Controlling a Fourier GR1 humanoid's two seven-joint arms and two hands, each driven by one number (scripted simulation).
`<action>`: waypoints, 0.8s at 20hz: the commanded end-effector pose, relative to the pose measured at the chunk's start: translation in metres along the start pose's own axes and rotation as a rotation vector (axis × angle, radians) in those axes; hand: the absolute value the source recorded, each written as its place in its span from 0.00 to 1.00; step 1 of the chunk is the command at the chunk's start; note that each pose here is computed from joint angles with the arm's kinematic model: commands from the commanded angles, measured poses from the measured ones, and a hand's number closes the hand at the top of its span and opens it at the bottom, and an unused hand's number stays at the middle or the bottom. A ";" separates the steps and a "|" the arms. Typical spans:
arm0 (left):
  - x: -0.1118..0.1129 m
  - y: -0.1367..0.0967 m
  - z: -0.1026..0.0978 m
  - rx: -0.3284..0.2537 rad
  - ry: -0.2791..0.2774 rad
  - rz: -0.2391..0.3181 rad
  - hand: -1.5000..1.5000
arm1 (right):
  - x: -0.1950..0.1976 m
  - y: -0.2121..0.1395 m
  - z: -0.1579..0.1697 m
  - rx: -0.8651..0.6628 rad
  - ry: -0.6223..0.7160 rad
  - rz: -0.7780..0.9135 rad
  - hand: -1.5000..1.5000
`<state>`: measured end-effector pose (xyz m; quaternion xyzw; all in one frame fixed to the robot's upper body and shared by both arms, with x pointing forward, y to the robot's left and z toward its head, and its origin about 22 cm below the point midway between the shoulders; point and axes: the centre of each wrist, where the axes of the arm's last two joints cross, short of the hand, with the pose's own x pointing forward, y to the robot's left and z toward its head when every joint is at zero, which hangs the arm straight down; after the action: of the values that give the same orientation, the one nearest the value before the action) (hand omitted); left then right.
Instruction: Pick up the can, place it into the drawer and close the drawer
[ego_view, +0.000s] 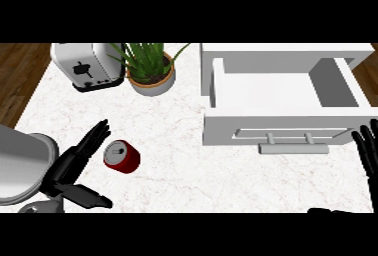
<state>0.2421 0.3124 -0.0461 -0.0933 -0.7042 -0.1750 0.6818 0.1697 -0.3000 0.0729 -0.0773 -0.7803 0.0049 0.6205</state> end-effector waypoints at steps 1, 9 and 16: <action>-0.023 0.004 0.007 0.009 0.017 -0.012 0.00 | 0.016 0.006 0.004 0.013 -0.013 0.004 0.00; -0.043 0.011 -0.014 0.024 0.030 0.017 0.00 | -0.013 0.002 0.008 0.026 -0.007 0.009 0.00; -0.037 0.024 -0.009 0.023 0.070 0.040 0.00 | 0.013 -0.004 0.016 0.009 -0.021 -0.004 0.00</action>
<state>0.2570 0.3309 -0.0835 -0.0914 -0.6838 -0.1600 0.7061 0.1627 -0.2954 0.0798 -0.0771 -0.7830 0.0072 0.6172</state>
